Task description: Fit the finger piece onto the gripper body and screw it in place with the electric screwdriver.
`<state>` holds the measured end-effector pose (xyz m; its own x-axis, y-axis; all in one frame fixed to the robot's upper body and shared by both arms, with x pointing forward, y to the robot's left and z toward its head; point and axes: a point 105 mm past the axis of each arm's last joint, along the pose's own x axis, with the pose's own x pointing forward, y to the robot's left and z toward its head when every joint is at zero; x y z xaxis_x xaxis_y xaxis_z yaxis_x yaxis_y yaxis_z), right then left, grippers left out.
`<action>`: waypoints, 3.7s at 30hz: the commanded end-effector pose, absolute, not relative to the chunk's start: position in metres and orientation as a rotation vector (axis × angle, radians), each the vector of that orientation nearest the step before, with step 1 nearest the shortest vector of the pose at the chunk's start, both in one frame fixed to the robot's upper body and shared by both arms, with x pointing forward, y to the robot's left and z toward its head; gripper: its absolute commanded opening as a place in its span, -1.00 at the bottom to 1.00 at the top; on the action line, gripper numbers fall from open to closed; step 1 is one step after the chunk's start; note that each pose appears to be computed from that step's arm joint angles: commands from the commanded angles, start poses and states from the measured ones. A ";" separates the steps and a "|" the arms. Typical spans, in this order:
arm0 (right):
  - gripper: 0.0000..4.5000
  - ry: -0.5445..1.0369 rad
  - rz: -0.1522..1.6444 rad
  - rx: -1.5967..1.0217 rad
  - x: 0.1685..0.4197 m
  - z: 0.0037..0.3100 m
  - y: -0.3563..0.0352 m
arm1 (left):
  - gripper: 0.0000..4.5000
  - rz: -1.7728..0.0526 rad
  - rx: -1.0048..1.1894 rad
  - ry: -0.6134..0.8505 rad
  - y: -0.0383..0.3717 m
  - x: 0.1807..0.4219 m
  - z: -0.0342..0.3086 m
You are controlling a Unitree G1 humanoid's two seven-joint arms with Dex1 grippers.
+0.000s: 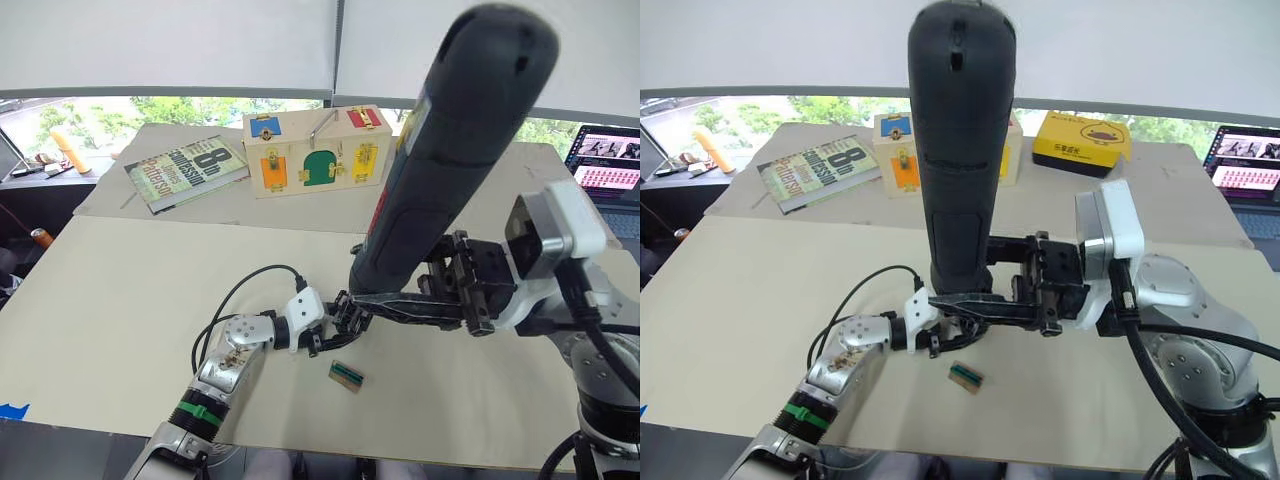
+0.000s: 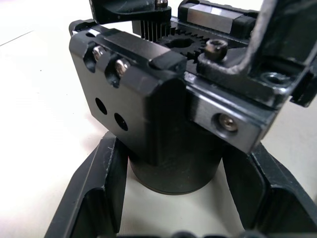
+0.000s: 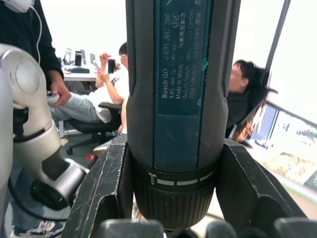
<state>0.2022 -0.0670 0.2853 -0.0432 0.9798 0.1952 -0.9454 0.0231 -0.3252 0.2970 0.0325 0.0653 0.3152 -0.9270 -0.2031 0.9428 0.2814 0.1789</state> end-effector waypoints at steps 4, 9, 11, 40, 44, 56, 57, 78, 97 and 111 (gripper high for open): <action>-0.16 -0.483 1.572 -0.129 0.207 0.293 -0.059 | 0.01 -1.276 0.300 0.158 0.032 0.290 0.044; -0.16 -0.461 1.550 -0.143 0.214 0.285 -0.052 | 0.01 -1.281 0.292 0.162 0.032 0.290 0.045; -0.16 -0.441 1.541 -0.155 0.217 0.280 -0.051 | 0.01 -1.285 0.294 0.163 0.033 0.289 0.045; -0.16 -0.412 1.503 -0.196 0.233 0.263 -0.047 | 0.01 -1.297 0.285 0.216 0.039 0.286 0.040; -0.16 -0.411 1.493 -0.194 0.235 0.262 -0.045 | 0.01 -1.302 0.286 0.220 0.039 0.285 0.039; -0.16 -0.382 1.494 -0.200 0.234 0.254 -0.044 | 0.01 -1.287 0.279 0.229 0.040 0.283 0.038; -0.16 -0.377 1.497 -0.200 0.234 0.252 -0.044 | 0.01 -1.286 0.278 0.229 0.040 0.283 0.037; -0.16 -0.394 1.481 -0.203 0.236 0.247 -0.046 | 0.01 -1.285 0.271 0.235 0.038 0.281 0.035; -0.16 -0.369 1.479 -0.255 0.238 0.244 -0.045 | 0.01 -1.285 0.265 0.244 0.038 0.280 0.034; -0.16 -0.358 1.473 -0.242 0.240 0.241 -0.045 | 0.01 -1.285 0.265 0.243 0.037 0.281 0.034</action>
<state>0.2446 -0.0449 0.2299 0.0740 0.9962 0.0461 -0.9408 0.0851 -0.3281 0.2939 0.0381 0.0655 0.3151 -0.9216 -0.2268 0.9457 0.2848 0.1567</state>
